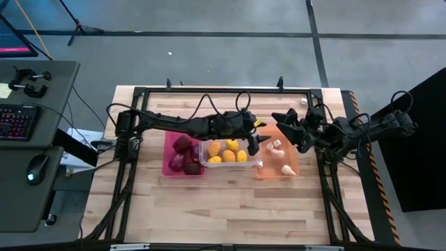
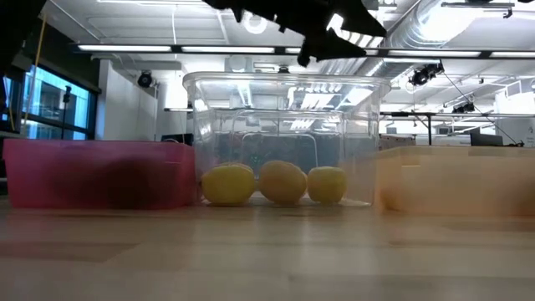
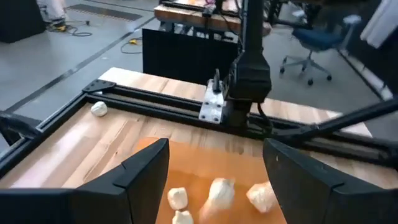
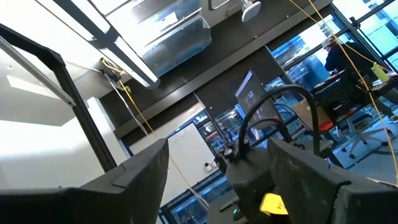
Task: Sort produce into baskets
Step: Put the white garlic into the orange bin
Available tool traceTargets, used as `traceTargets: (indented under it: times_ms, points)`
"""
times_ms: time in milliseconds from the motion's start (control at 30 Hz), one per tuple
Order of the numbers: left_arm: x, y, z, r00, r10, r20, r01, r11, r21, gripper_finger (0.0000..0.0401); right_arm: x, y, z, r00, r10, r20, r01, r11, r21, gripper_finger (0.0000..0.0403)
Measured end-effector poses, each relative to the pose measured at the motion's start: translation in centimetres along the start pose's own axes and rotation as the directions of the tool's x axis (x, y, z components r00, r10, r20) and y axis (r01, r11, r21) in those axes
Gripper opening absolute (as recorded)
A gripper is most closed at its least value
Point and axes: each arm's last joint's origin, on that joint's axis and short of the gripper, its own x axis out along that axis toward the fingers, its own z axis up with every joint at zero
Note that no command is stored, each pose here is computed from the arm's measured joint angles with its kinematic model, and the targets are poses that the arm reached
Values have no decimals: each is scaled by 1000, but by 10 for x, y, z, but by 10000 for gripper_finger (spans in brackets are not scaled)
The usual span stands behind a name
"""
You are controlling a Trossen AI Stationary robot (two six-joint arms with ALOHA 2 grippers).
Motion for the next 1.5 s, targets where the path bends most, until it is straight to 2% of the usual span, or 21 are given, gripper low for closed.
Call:
traceTargets:
  times_ms: [167,300,367,467,600,667,767,833,900,1000,1067,1133,1200,1367,1500]
  points:
    - [-34,-1,21,995,30,-91,-28,999,23,248,-4,1,7,1000,6,12,-5,999,-37,261]
    - [-75,4,34,972,79,-220,-84,996,-12,248,-12,1,16,1000,-23,4,23,997,-68,261]
    - [-95,4,33,965,105,-241,-117,992,-37,248,-17,-1,19,996,-84,-18,83,993,-82,261]
    - [-126,4,22,956,202,-211,-222,973,-71,248,-27,-9,18,973,-217,-78,208,972,-113,261]
    - [-162,3,-12,924,329,-196,-366,910,-197,248,-39,-23,10,891,-429,-148,410,901,-144,261]
    - [-179,3,-24,921,336,-198,-381,884,-271,248,-43,-33,5,826,-544,-146,526,838,-147,261]
    - [-196,3,-41,926,301,-228,-365,870,-333,248,-51,-52,-3,678,-728,-102,725,685,-72,261]
    - [-204,4,-49,923,296,-246,-370,857,-359,248,-57,-66,-6,582,-806,-107,808,588,-38,261]
    - [-210,11,-53,896,348,-275,-437,800,-411,248,-62,-81,-6,493,-862,-120,866,500,-31,261]
    - [-216,32,-59,804,489,-339,-595,661,-457,248,-66,-101,0,380,-916,-127,923,385,-17,261]
    - [-217,49,-57,771,529,-355,-637,619,-460,248,-66,-116,5,327,-935,-136,944,329,8,261]
    - [-217,67,-52,766,532,-362,-643,633,-431,248,-66,-132,10,262,-954,-149,965,261,26,261]
    - [-216,88,-45,777,522,-351,-629,666,-401,248,-67,-149,12,177,-972,-155,984,175,33,261]
    - [-219,136,-29,856,440,-273,-514,780,-356,248,-78,-198,19,-66,-985,-162,988,-87,125,261]
    - [-227,165,-22,902,379,-207,-432,820,-376,248,-92,-230,20,-211,-951,-228,951,-253,175,261]
